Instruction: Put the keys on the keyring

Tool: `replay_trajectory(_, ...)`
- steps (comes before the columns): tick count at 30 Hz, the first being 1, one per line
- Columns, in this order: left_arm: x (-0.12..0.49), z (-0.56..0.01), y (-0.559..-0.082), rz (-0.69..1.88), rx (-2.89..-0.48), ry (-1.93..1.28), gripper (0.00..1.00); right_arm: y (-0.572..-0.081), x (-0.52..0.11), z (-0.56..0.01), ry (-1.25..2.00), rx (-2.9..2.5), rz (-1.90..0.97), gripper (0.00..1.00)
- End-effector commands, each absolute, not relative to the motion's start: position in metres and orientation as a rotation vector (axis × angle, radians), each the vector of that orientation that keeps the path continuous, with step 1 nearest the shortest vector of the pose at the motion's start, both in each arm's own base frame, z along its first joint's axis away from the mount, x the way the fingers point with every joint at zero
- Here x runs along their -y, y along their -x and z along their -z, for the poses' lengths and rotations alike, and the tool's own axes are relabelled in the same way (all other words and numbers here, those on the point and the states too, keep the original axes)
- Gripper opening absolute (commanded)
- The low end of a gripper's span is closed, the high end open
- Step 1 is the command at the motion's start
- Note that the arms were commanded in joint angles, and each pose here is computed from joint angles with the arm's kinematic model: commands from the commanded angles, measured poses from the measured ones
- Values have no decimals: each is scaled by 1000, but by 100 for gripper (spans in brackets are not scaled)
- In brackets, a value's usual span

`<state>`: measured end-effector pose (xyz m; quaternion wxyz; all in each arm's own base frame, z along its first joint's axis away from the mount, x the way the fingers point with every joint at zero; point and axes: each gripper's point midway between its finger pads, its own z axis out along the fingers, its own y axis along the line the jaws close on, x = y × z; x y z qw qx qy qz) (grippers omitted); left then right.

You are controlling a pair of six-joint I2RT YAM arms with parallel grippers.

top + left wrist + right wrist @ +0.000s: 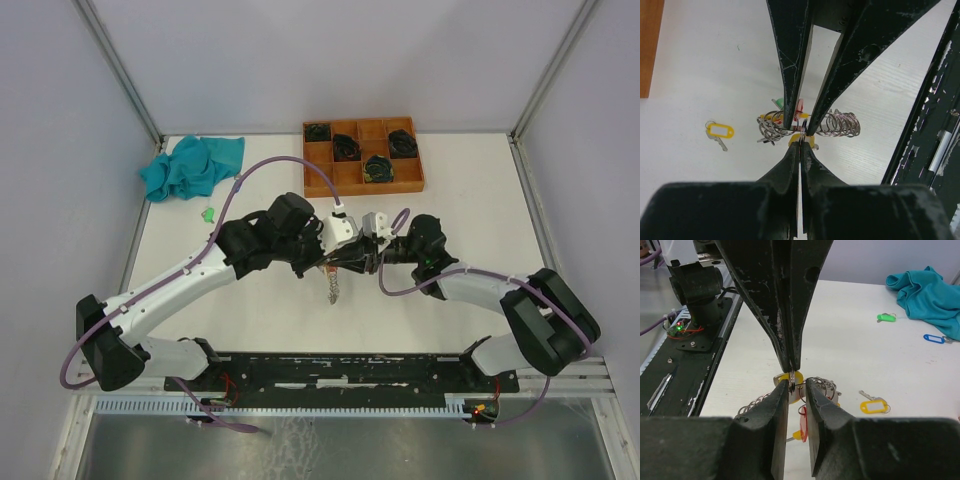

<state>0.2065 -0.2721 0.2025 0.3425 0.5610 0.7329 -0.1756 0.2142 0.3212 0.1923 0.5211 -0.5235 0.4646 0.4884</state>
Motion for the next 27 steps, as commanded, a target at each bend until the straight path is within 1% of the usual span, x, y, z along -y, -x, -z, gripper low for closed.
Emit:
replay_trajectory(1, 289, -233, -213, 510, -1783, -1426, 3, -216, -328, -221, 1262, -998, -1165, 27)
replay_trajectory(5, 290, -231, -212, 518, -1785, -1436, 3, -215, -330, -221, 1268, -994, -1173, 25)
replay_trajectory(9, 290, -231, -212, 523, -1785, -1443, 3, -214, -332, -221, 1276, -991, -1183, 21)
replay_trajectory(12, 291, -231, -211, 525, -1782, -1446, 3, -214, -333, -219, 1282, -992, -1188, 14)
replay_trajectory(15, 290, -229, -211, 521, -1788, -1449, 3, -213, -333, -220, 1285, -986, -1191, 2)
replay_trajectory(18, 287, -226, -213, 501, -1809, -1420, 4, -213, -331, -224, 1283, -977, -1182, 1)
replay_trajectory(19, 285, -226, -216, 492, -1816, -1394, 7, -213, -331, -225, 1280, -975, -1178, 1)
replay_trajectory(21, 282, -232, -221, 475, -1795, -1324, 21, -213, -330, -227, 1276, -970, -1171, 1)
replay_trajectory(24, 277, -238, -225, 472, -1756, -1207, 31, -214, -329, -228, 1270, -970, -1162, 1)
replay_trajectory(27, 269, -250, -229, 476, -1696, -1054, 36, -214, -327, -228, 1262, -971, -1155, 1)
